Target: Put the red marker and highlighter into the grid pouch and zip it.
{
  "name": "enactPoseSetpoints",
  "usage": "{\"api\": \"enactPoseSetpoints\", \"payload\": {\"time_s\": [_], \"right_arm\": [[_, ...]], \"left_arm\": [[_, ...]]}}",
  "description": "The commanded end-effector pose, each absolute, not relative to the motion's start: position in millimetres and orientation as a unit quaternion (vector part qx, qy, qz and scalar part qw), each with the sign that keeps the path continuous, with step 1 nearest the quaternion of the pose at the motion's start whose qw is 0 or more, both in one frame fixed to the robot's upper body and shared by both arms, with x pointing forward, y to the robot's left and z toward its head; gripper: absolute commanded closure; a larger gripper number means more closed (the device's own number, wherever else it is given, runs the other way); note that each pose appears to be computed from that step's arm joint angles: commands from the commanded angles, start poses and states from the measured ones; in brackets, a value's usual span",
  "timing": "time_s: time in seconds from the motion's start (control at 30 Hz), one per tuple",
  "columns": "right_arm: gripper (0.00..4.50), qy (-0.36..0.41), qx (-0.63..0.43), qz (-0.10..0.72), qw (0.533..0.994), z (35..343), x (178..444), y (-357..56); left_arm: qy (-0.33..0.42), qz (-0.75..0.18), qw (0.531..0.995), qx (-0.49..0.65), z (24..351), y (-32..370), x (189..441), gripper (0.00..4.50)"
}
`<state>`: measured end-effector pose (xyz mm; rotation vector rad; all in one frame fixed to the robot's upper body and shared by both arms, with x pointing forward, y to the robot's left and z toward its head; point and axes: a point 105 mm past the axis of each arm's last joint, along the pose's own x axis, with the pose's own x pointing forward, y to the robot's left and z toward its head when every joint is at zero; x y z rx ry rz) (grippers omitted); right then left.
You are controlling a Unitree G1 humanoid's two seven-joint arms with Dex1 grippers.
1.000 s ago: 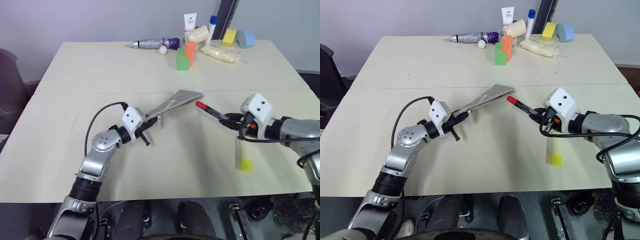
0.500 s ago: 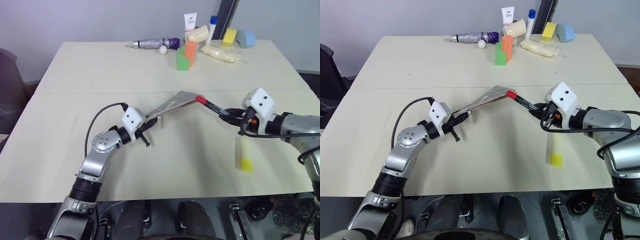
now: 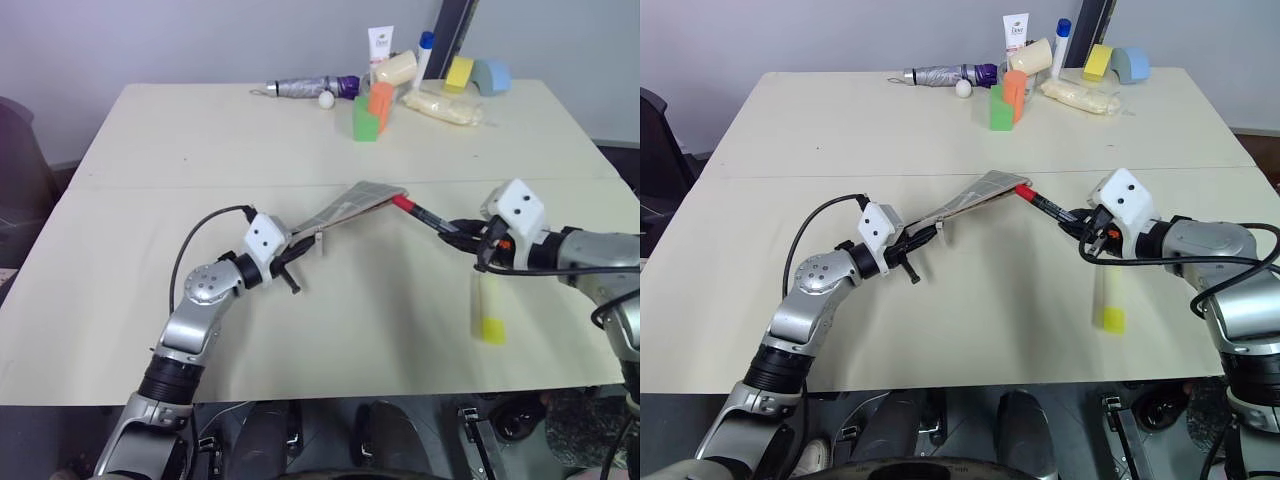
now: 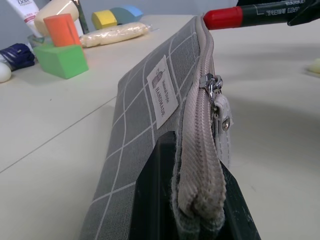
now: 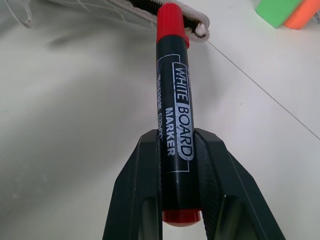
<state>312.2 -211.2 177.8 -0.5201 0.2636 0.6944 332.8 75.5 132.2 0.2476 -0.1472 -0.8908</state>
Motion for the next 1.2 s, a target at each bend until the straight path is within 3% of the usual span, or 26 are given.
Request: {"api": "enactPoseSetpoints", "payload": {"time_s": [0.03, 0.33, 0.67, 0.8, 1.03, 1.2], "right_arm": [[4.12, 0.108, -0.271, 0.343, 0.893, 186, 313, -204], [4.12, 0.126, -0.376, 0.370, 0.840, 176, 310, -193], [4.12, 0.082, -0.464, 0.452, 0.758, 175, 299, -138], [4.12, 0.082, -0.466, 0.450, 0.757, 175, 302, -137], [0.59, 0.079, -0.430, 0.419, 0.796, 194, 302, -154], [0.59, 0.112, -0.349, 0.379, 0.850, 201, 292, -188]], "left_arm": [[-0.097, -0.449, 0.877, 0.140, 144, 68, 325, 4.50], [-0.104, -0.483, 0.848, 0.190, 145, 60, 316, 4.50], [-0.108, -0.541, 0.798, 0.243, 141, 47, 299, 4.50], [-0.109, -0.546, 0.794, 0.244, 142, 46, 297, 4.50], [-0.104, -0.526, 0.816, 0.217, 144, 50, 303, 4.50], [-0.104, -0.497, 0.842, 0.180, 148, 50, 314, 4.50]]}}
